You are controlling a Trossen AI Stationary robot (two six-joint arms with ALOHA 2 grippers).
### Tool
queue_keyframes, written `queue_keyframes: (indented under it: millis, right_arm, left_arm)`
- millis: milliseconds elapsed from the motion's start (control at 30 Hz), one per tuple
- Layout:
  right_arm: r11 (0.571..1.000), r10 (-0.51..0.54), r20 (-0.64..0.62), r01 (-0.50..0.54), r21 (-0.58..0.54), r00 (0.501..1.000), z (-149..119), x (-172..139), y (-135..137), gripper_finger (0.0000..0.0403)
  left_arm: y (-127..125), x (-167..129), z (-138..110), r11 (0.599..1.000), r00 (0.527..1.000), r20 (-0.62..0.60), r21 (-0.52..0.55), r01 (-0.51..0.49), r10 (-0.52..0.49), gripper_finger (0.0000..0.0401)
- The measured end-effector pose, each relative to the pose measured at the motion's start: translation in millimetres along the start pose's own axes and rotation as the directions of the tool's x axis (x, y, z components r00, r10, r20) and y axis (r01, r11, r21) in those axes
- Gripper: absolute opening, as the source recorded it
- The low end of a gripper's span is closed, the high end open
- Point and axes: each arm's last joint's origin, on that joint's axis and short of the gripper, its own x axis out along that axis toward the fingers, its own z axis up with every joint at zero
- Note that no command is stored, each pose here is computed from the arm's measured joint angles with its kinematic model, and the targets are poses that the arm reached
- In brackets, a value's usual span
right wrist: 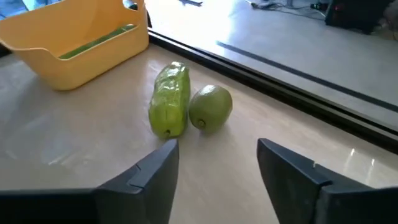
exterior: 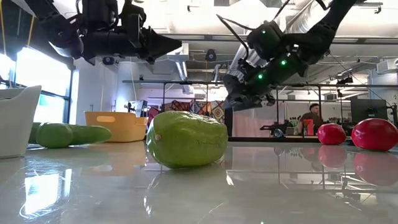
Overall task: Sort produce into baskets
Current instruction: Put the green lime into the orange bin
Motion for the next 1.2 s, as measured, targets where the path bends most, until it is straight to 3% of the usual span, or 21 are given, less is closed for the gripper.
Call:
queue_keyframes:
  millis: [300, 433, 667, 833, 1200]
  right_arm:
    - [0.995, -0.055, -0.054, 0.059, 0.084, 0.997, 9.4, 9.2, -8.3, 0.026]
    - [0.992, -0.037, -0.07, 0.046, 0.12, 0.997, 9.3, 19.5, -3.7, 0.0264]
    - [0.999, 0.017, -0.121, -0.013, 0.039, 0.992, 30.8, 58.5, 14.7, 0.0264]
    - [0.999, -0.034, -0.221, 0.038, 0.014, 0.975, 48.7, 87.3, 13.3, 0.0264]
    - [0.998, -0.027, -0.284, 0.043, 0.051, 0.959, 48.3, 116.1, 4.6, 0.0264]
  left_arm:
    - [-2.9, -1.7, -4.7, 0.999, 1.0, -0.02, -0.048, 0.007, -0.008, 0.0]
    - [-8.7, -0.6, -7.5, 0.999, 0.998, -0.051, -0.019, 0.032, -0.033, 0.0]
    - [-16.3, 1.0, -7.4, 0.997, 0.997, -0.054, 0.038, 0.065, -0.063, 0.0]
    - [-13.5, -10.8, -14.9, 0.998, 1.0, -0.015, 0.053, 0.016, -0.016, 0.0]
    - [-11.7, -38.9, -30.4, 0.999, 0.998, 0.051, 0.036, -0.041, 0.039, 0.0]
